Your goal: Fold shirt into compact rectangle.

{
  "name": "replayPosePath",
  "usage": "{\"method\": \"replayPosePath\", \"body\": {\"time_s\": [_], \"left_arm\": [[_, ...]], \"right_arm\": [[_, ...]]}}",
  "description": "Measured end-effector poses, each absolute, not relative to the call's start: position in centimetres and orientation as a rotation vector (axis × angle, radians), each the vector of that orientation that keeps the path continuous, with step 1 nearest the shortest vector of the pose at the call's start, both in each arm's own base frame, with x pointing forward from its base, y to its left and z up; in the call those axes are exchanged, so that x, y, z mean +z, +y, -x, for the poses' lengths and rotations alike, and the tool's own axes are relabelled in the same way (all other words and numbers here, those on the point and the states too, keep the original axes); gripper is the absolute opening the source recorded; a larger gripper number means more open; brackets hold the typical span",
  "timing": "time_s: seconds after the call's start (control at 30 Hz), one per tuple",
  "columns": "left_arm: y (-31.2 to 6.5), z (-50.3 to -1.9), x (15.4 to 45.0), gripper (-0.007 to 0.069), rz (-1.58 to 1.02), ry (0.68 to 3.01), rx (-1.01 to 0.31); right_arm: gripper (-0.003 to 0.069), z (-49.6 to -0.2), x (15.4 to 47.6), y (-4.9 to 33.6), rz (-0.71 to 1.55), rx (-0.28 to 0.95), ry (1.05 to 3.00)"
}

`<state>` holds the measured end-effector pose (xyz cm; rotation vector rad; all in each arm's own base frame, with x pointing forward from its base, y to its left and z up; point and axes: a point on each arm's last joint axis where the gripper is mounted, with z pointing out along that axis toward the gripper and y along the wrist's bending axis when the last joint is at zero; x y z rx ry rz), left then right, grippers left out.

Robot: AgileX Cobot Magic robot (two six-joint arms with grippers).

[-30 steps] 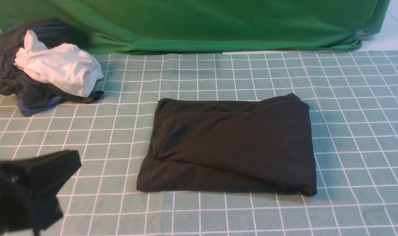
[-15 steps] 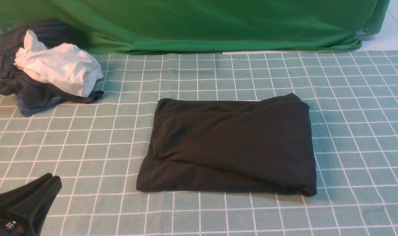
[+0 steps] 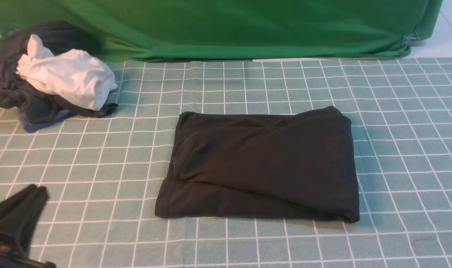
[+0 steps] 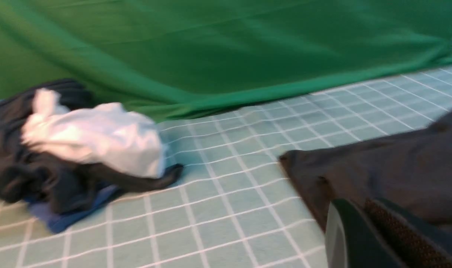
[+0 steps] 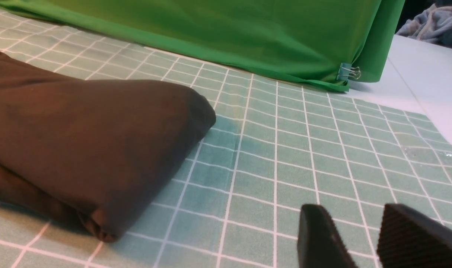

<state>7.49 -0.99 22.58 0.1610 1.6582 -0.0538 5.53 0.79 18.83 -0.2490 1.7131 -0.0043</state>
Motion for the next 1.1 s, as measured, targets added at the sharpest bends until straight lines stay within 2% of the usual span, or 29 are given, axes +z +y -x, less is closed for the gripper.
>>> {"method": "replayPosePath", "body": {"time_s": [0.2, 0.37, 0.7, 1.1], "left_arm": [[0.4, -6.0, 20.4, 0.0012, 0.102, 1.593, 0.005], [0.7, -5.6, 19.3, 0.0012, 0.204, 1.678, 0.019], [0.2, -5.5, 19.0, 0.0012, 0.11, 1.728, -0.042], [0.2, -5.5, 19.0, 0.0012, 0.093, 1.729, -0.034]], "right_arm": [[0.0237, -5.5, 18.8, 0.8, 0.249, -0.004, 1.713], [0.0237, -5.5, 18.8, 0.8, 0.249, -0.004, 1.712], [0.0237, -5.5, 18.8, 0.8, 0.249, -0.004, 1.713], [0.0237, -5.5, 18.8, 0.8, 0.249, -0.004, 1.713]]}}
